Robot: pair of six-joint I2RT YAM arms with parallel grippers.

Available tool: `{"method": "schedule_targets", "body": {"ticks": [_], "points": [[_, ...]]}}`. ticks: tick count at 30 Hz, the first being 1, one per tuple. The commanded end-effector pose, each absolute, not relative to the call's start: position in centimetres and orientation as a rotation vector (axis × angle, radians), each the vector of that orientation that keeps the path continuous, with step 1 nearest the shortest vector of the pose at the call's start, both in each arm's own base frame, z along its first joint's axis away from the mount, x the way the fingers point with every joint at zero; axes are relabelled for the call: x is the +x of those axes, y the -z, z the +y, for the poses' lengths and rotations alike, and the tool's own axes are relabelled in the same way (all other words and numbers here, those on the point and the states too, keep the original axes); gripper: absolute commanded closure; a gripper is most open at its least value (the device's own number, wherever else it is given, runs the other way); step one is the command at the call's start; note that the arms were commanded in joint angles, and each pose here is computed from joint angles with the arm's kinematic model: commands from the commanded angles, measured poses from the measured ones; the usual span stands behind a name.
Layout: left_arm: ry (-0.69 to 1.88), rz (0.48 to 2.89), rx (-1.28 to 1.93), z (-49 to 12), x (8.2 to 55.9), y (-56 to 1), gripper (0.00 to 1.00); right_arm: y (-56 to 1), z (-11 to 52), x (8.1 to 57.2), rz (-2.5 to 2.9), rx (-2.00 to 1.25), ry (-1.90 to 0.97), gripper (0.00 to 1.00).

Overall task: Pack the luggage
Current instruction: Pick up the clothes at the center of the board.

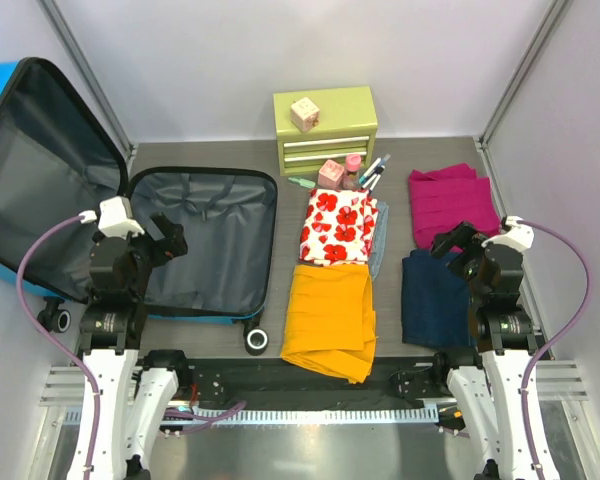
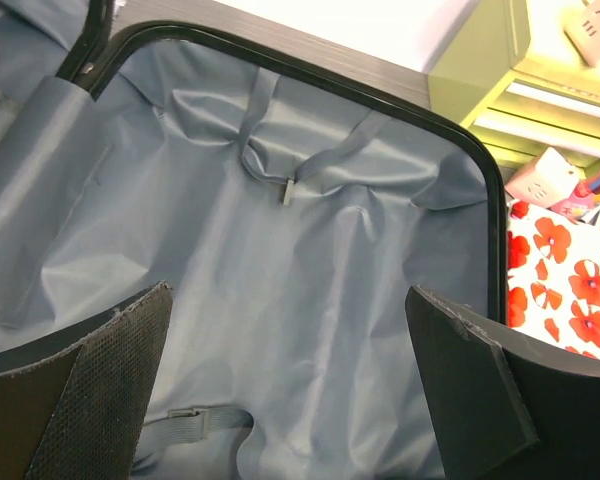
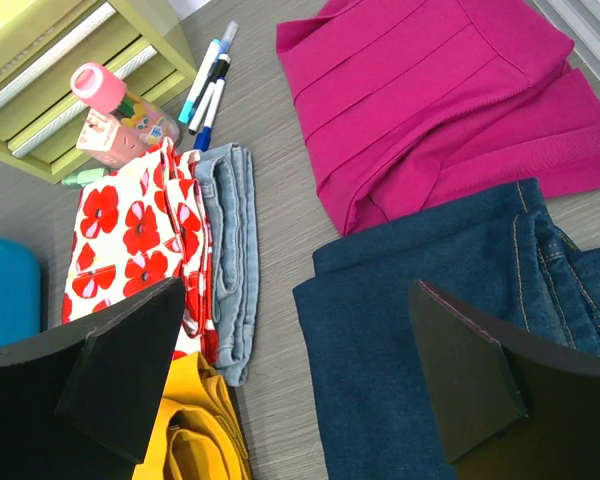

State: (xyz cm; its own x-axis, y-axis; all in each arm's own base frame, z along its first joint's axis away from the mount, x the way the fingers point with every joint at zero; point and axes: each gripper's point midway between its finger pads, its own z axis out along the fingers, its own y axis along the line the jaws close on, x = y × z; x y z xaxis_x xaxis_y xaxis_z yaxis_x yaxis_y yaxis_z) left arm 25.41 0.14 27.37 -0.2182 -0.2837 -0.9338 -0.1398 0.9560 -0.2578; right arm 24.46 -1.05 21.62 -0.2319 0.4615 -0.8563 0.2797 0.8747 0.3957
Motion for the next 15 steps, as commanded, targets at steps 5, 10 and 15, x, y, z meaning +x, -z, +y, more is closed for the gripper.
{"method": "schedule_targets", "body": {"ticks": [5,10,15], "points": [[0.089,1.746,-0.333,1.1,25.2,-28.3,0.0,-23.2,-1.7,24.5,1.783,0.558,-0.154,0.0],[0.153,1.793,-0.277,-0.2,26.4,-27.9,0.0,-22.9,-1.9,24.7,1.798,0.568,-0.142,0.0],[0.313,1.786,-0.227,-3.3,26.7,-30.2,0.05,-22.5,-1.8,24.7,1.808,0.567,-0.144,0.0]]}}
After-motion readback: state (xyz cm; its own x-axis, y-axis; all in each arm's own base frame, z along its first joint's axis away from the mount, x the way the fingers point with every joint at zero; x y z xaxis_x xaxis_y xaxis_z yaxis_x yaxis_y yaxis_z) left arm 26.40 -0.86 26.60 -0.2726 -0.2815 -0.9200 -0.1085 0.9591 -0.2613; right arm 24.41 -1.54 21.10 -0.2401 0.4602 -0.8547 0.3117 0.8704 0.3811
